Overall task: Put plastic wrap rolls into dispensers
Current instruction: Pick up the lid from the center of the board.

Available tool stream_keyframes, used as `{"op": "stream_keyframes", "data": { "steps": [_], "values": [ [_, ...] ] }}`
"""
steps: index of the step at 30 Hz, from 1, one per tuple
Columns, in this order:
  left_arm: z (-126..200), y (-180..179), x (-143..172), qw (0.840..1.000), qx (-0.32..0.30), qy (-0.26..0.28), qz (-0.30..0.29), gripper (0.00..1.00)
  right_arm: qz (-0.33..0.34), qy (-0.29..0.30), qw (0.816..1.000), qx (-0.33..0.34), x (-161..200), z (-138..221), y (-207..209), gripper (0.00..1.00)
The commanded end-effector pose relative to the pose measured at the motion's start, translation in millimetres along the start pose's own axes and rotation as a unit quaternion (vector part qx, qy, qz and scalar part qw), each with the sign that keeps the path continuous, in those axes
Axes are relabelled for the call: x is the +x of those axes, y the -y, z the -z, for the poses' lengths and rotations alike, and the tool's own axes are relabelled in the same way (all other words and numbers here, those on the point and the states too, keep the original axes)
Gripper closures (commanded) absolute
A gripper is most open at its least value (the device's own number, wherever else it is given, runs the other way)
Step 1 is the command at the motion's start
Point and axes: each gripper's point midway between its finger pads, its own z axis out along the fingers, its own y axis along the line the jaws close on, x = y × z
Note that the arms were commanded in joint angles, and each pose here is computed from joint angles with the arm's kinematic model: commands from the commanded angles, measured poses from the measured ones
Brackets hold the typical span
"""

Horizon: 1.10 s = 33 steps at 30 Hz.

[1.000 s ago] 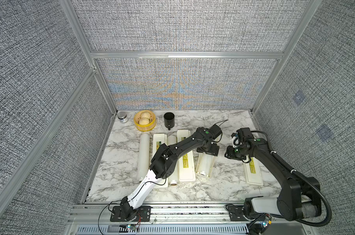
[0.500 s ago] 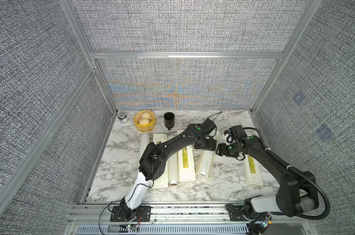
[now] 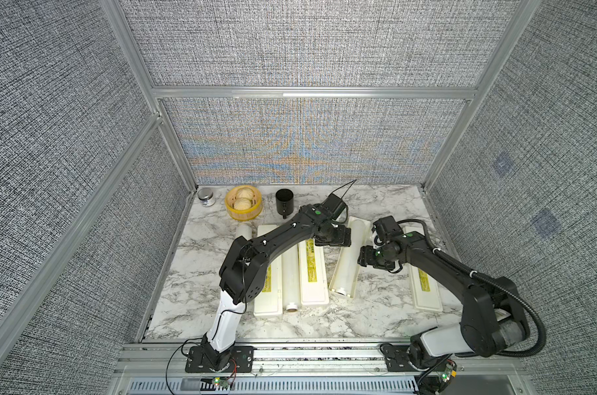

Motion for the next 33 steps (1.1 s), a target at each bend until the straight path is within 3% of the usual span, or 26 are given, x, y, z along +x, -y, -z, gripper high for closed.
{"op": "stream_keyframes", "data": {
  "steps": [1,9,15,23,33],
  "values": [
    [1,8,-5,0.999,0.031,0.007,-0.011,0.17,0.009,-0.009,0.999,0.046,4,9,27,0.29],
    [10,18,-17,0.995,0.09,0.011,-0.051,0.17,0.017,-0.001,0.993,0.117,-14,38,98,0.25],
    [17,15,-26,0.99,0.113,0.01,-0.084,0.17,-0.008,-0.037,0.988,0.153,-17,43,148,0.22],
    [17,-1,-30,0.988,0.128,0.001,-0.082,0.17,-0.028,-0.066,0.987,0.144,-19,25,181,0.11],
    [14,-10,-34,0.988,0.136,-0.011,-0.073,0.17,-0.037,-0.083,0.987,0.129,-25,5,202,0.08]
  ]
}}
